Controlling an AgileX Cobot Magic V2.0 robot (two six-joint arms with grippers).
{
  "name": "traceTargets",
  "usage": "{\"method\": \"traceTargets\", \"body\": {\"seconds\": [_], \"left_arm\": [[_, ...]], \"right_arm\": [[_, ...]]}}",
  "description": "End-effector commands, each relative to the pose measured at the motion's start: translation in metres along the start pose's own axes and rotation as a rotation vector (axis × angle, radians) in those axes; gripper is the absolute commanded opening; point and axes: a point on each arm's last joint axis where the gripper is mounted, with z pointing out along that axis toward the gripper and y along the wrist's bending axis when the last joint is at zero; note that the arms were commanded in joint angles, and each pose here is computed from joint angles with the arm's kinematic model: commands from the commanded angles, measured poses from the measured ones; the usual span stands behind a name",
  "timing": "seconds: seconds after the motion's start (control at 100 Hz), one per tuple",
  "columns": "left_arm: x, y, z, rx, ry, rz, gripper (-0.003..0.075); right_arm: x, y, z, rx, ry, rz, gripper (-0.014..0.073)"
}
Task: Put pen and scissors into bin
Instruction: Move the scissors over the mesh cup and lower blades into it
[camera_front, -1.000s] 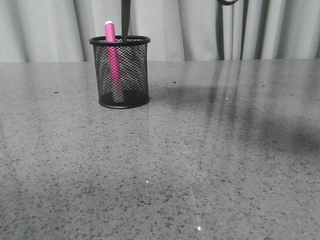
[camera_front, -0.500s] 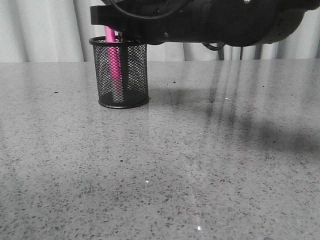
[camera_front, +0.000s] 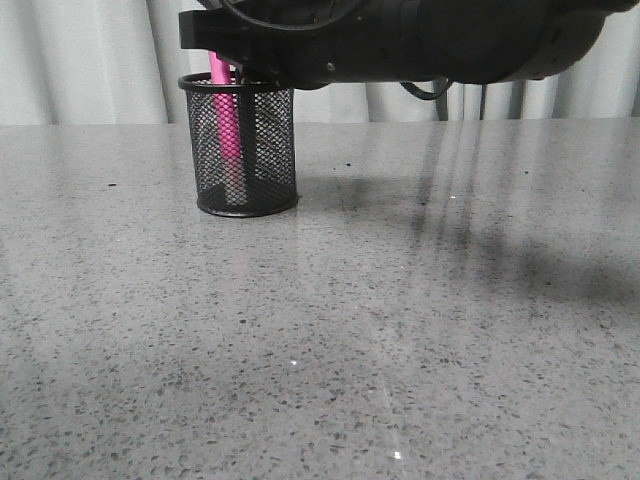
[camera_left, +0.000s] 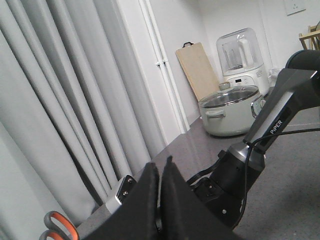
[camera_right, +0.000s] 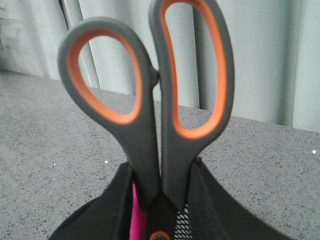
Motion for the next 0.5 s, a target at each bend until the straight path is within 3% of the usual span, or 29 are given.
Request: {"method": "traceTargets", "body": {"seconds": [0.0,0.15,0.37,0.49], "left_arm": [[-0.0098,0.0026,0.0001,-0.011,-0.057,-0.047,-0.0019],[-0.0098,0.0026,0.0001,-0.011,-0.057,-0.047,-0.0019],[-0.0098,0.0024,0.0001,-0.009,-0.057,-0.047,-0.0019],[-0.0098,0.0024,0.0001,-0.009,-0.057,-0.047,-0.0019]], "right_arm": [[-0.0247,0.0028,-0.0038,-0.013,-0.065,-0.009,-0.0065],[-0.0212,0.0027,-0.0044,-0.013,-0.041,-0.009,0.0034],[-0.0210,0.0026,-0.0047,-0.013,-0.045,-0.009,0.0337],[-0.0212,0.0026,-0.0047,-0.013,-0.047,-0.009,0.0391]]}}
